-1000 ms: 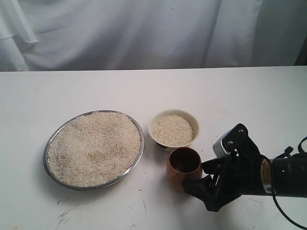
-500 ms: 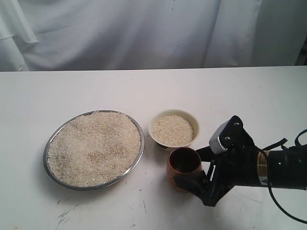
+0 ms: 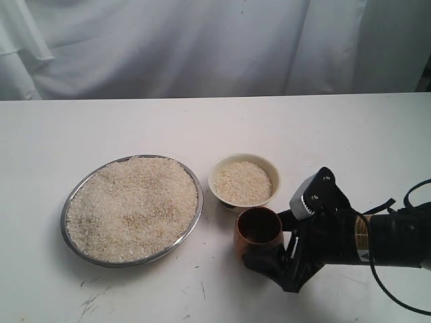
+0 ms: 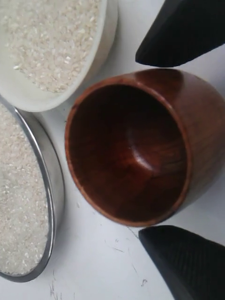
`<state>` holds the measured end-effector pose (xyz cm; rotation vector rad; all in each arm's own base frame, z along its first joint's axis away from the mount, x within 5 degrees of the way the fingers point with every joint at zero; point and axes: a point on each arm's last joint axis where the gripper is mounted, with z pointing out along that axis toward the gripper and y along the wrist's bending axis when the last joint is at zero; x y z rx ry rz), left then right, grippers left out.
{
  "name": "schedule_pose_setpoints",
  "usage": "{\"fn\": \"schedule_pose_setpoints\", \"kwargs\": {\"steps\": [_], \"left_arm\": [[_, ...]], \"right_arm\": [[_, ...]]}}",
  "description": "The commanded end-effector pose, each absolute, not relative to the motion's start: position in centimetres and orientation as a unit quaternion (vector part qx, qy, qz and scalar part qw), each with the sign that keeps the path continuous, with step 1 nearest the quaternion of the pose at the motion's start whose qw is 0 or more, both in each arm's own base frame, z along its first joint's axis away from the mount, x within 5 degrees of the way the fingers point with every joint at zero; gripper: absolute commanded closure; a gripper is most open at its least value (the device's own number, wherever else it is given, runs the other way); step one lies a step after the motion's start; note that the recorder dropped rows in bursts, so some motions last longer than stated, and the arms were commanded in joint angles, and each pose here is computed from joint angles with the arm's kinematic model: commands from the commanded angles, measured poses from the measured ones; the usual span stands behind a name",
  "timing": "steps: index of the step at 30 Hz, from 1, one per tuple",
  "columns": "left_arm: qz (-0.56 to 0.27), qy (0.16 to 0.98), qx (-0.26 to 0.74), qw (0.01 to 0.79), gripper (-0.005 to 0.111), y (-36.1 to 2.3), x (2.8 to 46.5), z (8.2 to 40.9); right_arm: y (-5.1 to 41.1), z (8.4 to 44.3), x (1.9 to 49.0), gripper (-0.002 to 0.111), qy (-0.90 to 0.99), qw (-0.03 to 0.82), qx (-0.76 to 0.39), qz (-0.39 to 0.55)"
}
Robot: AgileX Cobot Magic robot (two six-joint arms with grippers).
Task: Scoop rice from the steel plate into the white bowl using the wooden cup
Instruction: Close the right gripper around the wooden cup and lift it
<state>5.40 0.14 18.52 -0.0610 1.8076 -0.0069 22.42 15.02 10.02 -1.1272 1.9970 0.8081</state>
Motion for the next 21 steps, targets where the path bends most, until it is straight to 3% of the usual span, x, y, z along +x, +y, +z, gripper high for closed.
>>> {"fn": "schedule_pose_setpoints", "kwargs": {"steps": [1,14,21], "left_arm": [[-0.003,0.784,-0.028,0.621,0.107,0.15,5.4,18.44],[-0.003,0.784,-0.028,0.621,0.107,0.15,5.4,18.44],[-0.003,0.784,-0.028,0.621,0.107,0.15,5.4,18.44]], "right_arm": [[15.65,9.35,22.9,0.025,0.759,0.345,-0.439,0.335],[15.62,9.31,23.28,0.025,0.767,0.341,-0.437,0.324],[16.48,9.27,22.66,0.046,0.756,0.336,-0.46,0.323]]}}
